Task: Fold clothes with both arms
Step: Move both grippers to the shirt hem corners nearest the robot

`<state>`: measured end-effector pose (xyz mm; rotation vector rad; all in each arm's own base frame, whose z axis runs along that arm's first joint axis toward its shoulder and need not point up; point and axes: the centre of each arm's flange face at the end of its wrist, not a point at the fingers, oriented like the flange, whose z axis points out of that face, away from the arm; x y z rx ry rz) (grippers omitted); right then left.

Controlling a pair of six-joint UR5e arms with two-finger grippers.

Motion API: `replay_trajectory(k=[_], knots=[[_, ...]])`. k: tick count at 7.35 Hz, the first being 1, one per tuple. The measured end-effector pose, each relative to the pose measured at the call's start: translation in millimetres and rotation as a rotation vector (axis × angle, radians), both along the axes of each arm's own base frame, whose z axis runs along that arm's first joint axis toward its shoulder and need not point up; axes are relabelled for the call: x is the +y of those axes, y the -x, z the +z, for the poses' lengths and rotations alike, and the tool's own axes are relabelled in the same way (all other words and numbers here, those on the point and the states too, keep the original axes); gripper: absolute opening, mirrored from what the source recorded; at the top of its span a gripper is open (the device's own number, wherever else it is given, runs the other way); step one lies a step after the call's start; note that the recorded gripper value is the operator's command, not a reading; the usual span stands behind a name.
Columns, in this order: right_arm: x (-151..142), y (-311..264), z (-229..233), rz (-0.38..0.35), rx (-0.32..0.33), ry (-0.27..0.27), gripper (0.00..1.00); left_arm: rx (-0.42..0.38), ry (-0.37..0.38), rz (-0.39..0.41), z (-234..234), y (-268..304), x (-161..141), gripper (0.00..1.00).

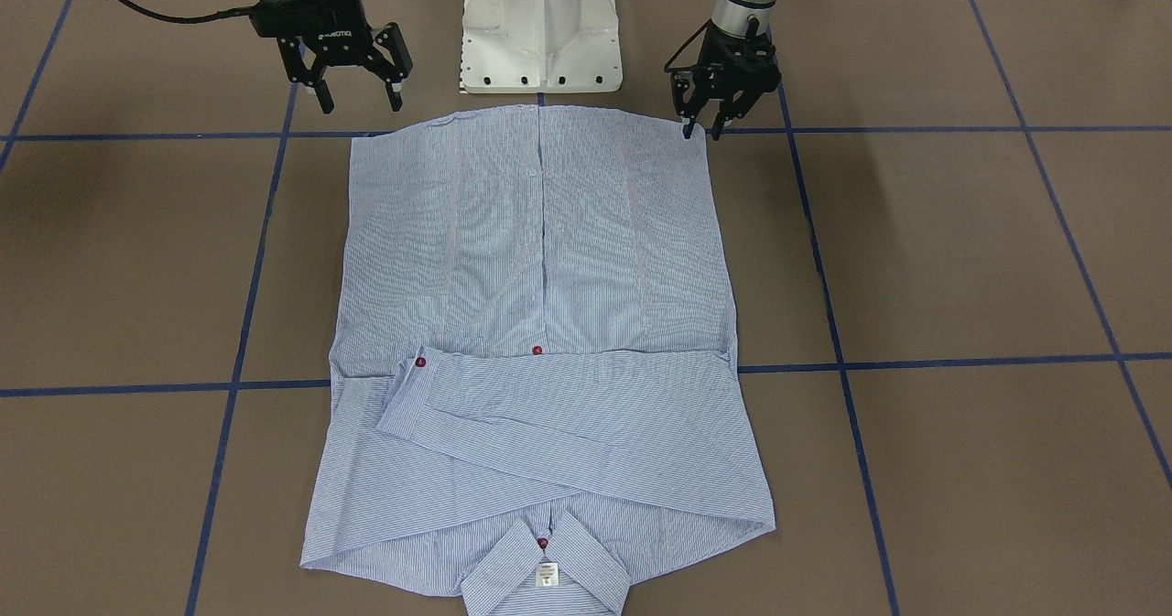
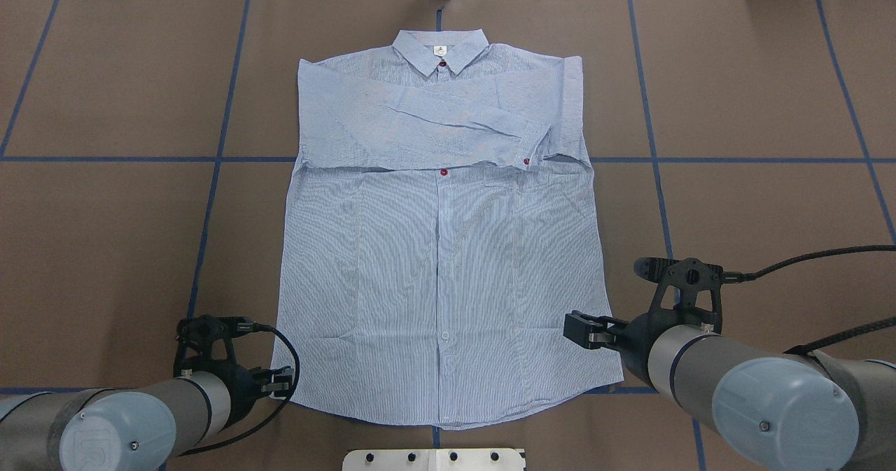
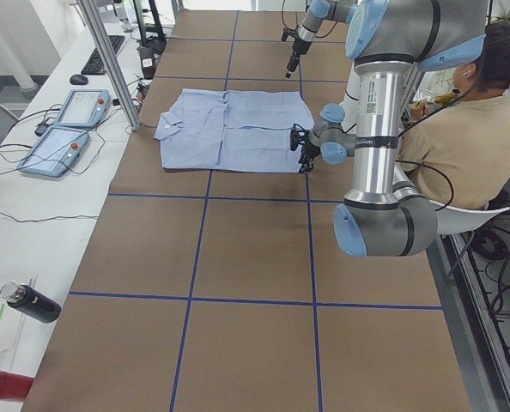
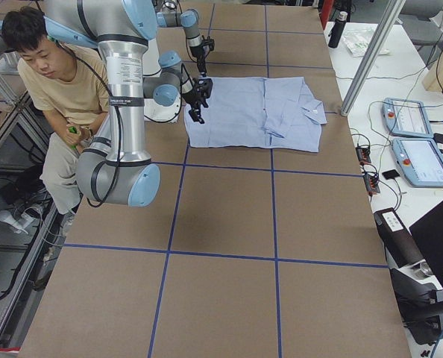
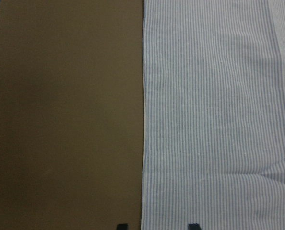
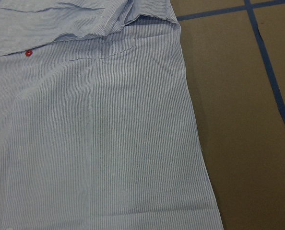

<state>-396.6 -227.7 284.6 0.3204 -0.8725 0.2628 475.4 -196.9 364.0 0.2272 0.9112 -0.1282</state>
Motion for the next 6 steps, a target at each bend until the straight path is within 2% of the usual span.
replay_trajectory(k=[3, 6], knots=[[0.2, 0.2, -0.1, 0.0, 0.0, 0.0, 1.0, -0.007, 0.001, 0.015, 1.9, -3.5, 6.9, 0.48], [0.2, 0.5, 0.4, 0.002, 0.002, -0.003, 1.0, -0.01, 0.002, 0.019, 3.0, -5.1, 8.2, 0.38]])
